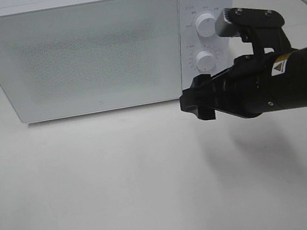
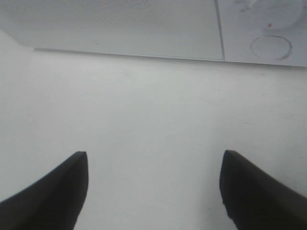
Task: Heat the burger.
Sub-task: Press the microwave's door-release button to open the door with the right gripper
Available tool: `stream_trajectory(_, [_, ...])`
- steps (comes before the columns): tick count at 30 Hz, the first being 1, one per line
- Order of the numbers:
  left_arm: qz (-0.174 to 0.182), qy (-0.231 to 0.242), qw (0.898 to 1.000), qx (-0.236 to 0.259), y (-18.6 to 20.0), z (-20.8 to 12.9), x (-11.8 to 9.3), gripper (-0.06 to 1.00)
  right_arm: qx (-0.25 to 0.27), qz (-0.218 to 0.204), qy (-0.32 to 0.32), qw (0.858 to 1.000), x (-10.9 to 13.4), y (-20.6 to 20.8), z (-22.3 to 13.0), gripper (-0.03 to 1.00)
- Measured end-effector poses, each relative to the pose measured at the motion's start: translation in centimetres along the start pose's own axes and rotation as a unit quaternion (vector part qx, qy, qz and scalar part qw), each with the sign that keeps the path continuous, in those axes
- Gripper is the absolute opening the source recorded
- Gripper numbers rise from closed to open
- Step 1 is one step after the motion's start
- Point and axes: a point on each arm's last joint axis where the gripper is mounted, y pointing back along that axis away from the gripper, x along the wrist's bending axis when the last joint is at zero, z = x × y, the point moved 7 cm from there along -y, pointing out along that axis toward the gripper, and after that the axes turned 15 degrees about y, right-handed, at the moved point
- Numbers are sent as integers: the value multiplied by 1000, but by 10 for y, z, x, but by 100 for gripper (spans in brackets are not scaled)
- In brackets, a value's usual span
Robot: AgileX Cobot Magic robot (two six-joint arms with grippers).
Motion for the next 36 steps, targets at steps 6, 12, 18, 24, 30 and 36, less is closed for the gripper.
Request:
stream_trajectory(6, [0, 0, 1000, 0, 0, 0, 0, 99, 62, 28, 84, 994, 13, 22, 10, 68])
stream_trajectory(12, [0, 0, 1000, 0, 0, 0, 0, 99, 107, 31, 96, 989, 13, 50, 4, 68])
stream_trajectory(18, [0, 0, 1000, 0, 0, 0, 0, 99, 114, 37, 99, 988, 15, 79, 1, 68])
stream_trajectory(24, [0, 0, 1000, 0, 0, 0, 0, 99, 123, 42, 100, 987, 16, 105, -5, 68])
stream_trajectory(30, [0, 0, 1000, 0, 0, 0, 0, 99, 94, 45, 102, 989, 15, 134, -3, 72])
stream_trajectory(36, [0, 0, 1000, 0, 0, 0, 0, 99, 52, 3, 65, 997, -9, 161, 3, 80])
